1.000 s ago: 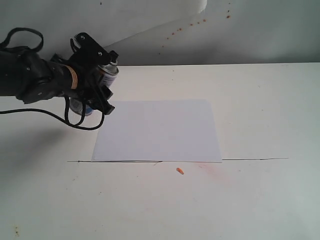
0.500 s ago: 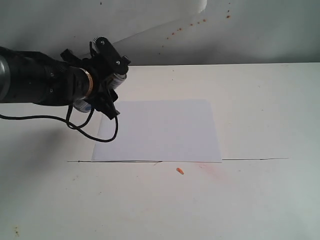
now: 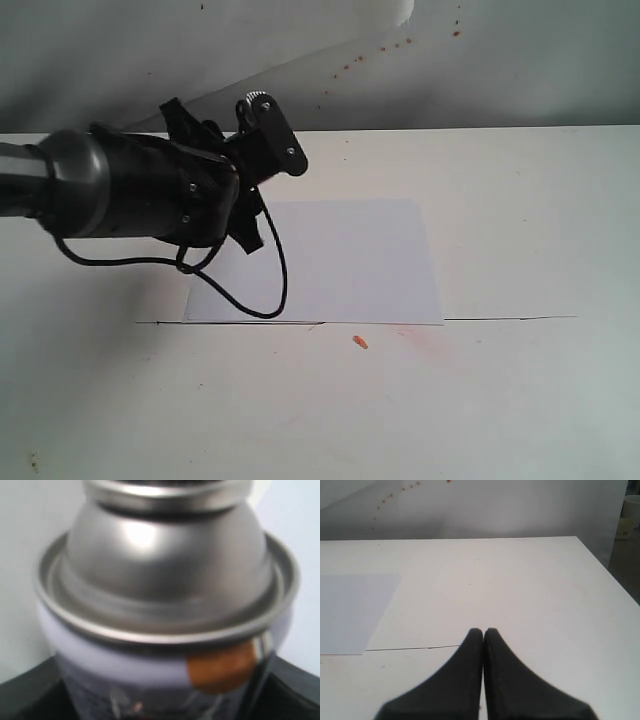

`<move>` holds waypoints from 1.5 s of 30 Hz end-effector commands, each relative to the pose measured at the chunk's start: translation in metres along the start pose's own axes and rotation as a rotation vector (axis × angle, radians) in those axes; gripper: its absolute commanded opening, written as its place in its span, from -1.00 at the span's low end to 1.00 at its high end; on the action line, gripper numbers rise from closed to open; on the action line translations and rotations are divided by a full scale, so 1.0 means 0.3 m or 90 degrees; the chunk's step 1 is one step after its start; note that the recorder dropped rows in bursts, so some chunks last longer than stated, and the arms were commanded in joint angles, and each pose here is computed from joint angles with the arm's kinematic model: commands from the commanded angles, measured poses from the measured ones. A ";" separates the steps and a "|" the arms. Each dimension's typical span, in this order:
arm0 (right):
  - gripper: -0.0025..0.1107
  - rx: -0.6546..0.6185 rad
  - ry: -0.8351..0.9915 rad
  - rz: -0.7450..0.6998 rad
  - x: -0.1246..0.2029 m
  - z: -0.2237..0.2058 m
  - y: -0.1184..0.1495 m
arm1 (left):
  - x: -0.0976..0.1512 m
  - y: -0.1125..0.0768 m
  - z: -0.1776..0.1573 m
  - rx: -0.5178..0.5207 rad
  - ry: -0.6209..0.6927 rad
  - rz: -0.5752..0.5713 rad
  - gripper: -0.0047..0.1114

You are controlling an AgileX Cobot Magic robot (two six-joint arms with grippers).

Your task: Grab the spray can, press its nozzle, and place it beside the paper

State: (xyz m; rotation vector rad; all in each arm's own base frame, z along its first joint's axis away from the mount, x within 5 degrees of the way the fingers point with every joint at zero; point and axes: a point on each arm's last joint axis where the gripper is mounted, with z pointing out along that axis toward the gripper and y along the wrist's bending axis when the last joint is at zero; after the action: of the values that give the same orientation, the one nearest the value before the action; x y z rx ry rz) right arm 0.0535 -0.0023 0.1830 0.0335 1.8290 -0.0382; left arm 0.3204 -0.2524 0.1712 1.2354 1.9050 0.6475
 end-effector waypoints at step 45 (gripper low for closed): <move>-0.96 0.002 -0.505 0.237 -0.218 -0.094 -0.043 | -0.029 -0.131 0.005 0.034 0.026 0.072 -0.92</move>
State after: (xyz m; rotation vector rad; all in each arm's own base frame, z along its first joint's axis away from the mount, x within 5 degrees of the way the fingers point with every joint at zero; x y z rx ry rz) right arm 0.0398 -0.0153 0.2560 0.2925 0.9488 0.1341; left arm 0.3021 -0.2756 0.1373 1.3928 1.9342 0.6792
